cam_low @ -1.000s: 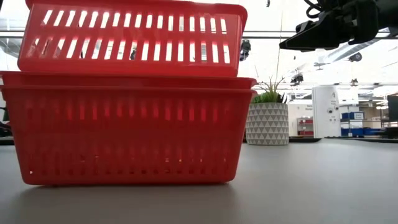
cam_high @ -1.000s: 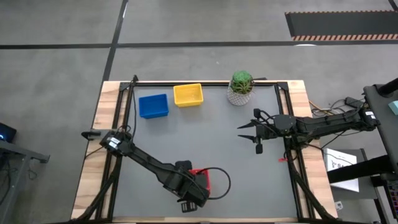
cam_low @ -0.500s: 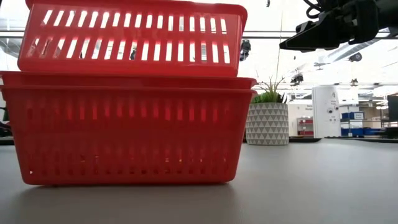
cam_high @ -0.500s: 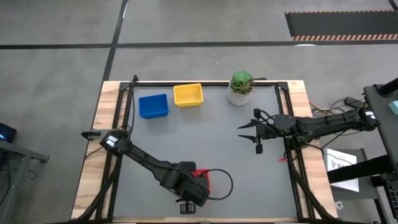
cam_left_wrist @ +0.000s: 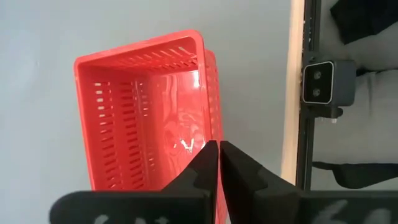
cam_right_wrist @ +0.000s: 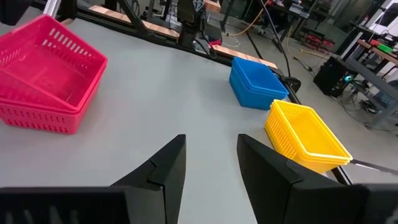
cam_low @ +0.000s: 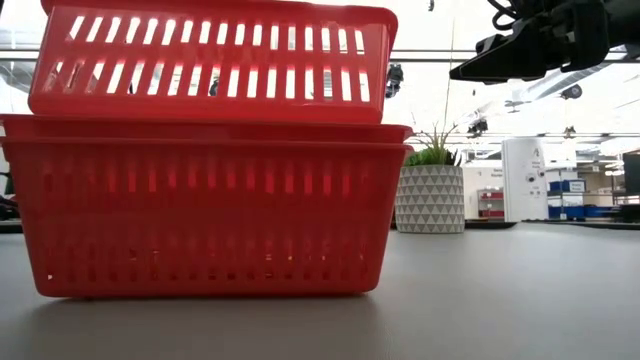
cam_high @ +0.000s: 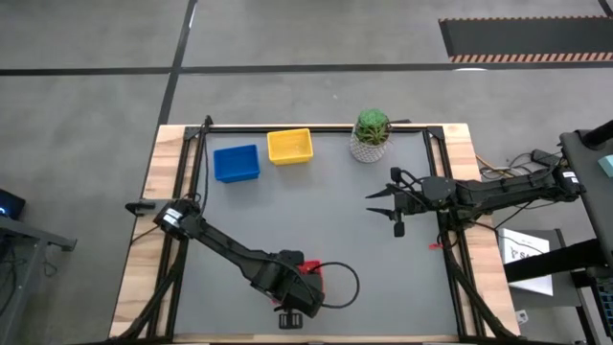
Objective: Stack baskets by color
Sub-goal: Stack the red basket on top of the red basket
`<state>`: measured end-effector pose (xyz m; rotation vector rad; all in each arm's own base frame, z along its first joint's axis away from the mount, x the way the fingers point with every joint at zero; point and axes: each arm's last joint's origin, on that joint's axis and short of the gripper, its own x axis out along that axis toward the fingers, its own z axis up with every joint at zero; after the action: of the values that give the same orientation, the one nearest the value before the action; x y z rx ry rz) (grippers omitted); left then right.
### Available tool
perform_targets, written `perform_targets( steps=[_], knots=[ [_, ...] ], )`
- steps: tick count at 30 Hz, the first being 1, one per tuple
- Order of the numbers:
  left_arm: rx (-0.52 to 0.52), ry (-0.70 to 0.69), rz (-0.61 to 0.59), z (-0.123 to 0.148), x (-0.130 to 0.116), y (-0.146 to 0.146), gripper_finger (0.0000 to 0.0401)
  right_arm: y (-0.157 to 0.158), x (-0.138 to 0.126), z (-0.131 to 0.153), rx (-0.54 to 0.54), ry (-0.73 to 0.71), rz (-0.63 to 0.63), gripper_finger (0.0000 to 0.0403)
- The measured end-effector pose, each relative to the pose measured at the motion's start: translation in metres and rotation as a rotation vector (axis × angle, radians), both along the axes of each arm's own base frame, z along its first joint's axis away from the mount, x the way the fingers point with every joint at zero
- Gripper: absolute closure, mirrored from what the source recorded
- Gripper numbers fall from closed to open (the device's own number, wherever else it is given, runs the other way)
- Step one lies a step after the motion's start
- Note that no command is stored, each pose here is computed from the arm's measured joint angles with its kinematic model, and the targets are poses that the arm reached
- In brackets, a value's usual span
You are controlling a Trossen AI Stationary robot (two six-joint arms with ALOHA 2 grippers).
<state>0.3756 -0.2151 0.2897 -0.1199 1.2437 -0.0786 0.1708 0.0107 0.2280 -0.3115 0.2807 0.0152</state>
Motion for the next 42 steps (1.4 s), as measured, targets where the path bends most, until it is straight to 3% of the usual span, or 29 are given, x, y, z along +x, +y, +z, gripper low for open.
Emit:
perform_targets(
  steps=[14, 19, 23, 27, 33, 42],
  knots=[
    [-0.046, -0.017, -0.014, -0.021, 0.005, -0.004, 0.0401, 0.0, -0.001, -0.004, 0.003, 0.009, -0.001, 0.0266],
    [-0.058, -0.06, -0.045, -0.002, 0.001, -0.002, 0.0401, 0.0, -0.001, -0.004, 0.015, 0.007, -0.005, 0.0266],
    [0.044, -0.109, -0.044, 0.009, -0.009, 0.004, 0.0401, 0.0, -0.001, -0.004, 0.023, 0.006, -0.007, 0.0266],
    [0.064, -0.102, -0.045, -0.009, -0.007, 0.003, 0.0401, 0.0, -0.001, -0.004, 0.024, 0.006, -0.007, 0.0266],
    [0.015, -0.099, -0.04, -0.034, -0.005, 0.001, 0.0401, 0.0, -0.001, -0.004, 0.023, 0.006, -0.007, 0.0266],
    [0.046, -0.072, -0.03, -0.025, -0.014, 0.009, 0.0401, 0.0, -0.001, -0.005, 0.024, 0.007, -0.007, 0.0266]
  ],
)
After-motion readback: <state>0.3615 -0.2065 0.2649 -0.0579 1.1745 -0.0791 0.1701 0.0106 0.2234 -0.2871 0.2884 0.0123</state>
